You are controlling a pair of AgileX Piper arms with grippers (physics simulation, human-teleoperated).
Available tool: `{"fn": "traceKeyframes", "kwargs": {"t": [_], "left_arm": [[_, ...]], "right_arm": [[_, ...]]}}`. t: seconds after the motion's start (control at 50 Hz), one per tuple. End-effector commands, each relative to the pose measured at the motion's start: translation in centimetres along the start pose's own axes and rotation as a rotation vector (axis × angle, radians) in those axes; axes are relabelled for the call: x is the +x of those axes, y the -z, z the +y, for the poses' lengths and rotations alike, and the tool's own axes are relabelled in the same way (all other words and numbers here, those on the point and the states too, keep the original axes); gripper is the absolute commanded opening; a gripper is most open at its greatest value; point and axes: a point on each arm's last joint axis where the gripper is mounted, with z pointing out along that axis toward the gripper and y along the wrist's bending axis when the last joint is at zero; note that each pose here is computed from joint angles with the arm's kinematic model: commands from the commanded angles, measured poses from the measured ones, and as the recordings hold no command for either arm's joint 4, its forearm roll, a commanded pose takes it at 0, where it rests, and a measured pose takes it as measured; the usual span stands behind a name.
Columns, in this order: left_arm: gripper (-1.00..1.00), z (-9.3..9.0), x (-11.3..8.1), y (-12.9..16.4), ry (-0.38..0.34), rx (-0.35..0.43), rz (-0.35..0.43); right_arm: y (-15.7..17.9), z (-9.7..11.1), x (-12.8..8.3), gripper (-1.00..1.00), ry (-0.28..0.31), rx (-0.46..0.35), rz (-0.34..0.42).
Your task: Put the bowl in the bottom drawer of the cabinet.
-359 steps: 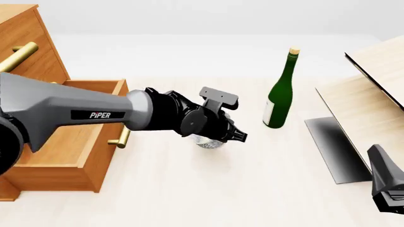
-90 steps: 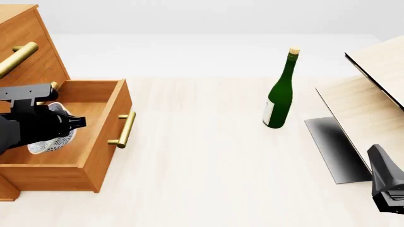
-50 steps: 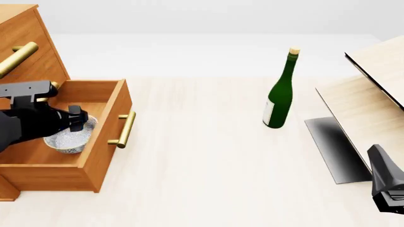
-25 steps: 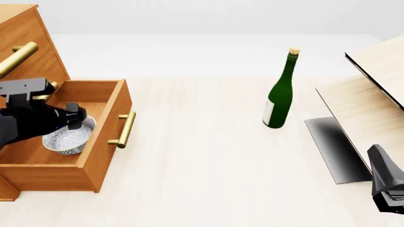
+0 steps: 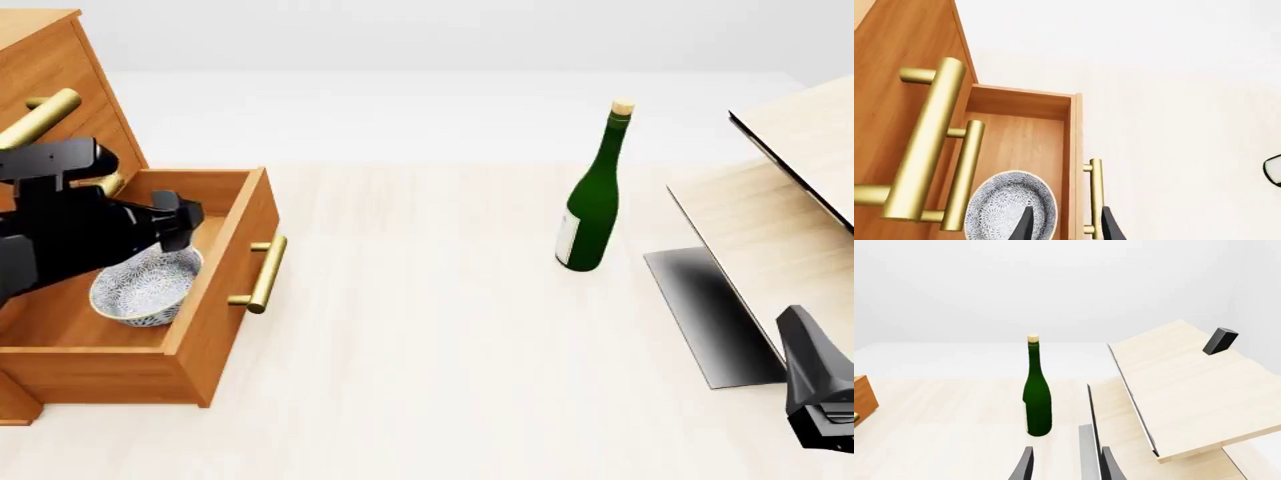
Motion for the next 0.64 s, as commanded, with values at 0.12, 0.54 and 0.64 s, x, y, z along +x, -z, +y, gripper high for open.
{"fn": "traceKeyframes", "kwargs": {"t": [0.12, 0.54, 0.64], "left_arm": [[1.00, -1.7, -1.8, 2.8, 0.029, 0.081, -0.113], [1.00, -2.6, -0.9, 6.3, 0.075, 0.191, -0.278], [1.00, -2.6, -1.1, 7.0, 0.091, 0.200, -0.304]], "right_arm": [[0.0, 0.0, 0.0, 1.00, 0.000, 0.000, 0.000], [0.0, 0.0, 0.0, 1.00, 0.000, 0.000, 0.000], [0.0, 0.0, 0.0, 1.00, 0.000, 0.000, 0.000]]}}
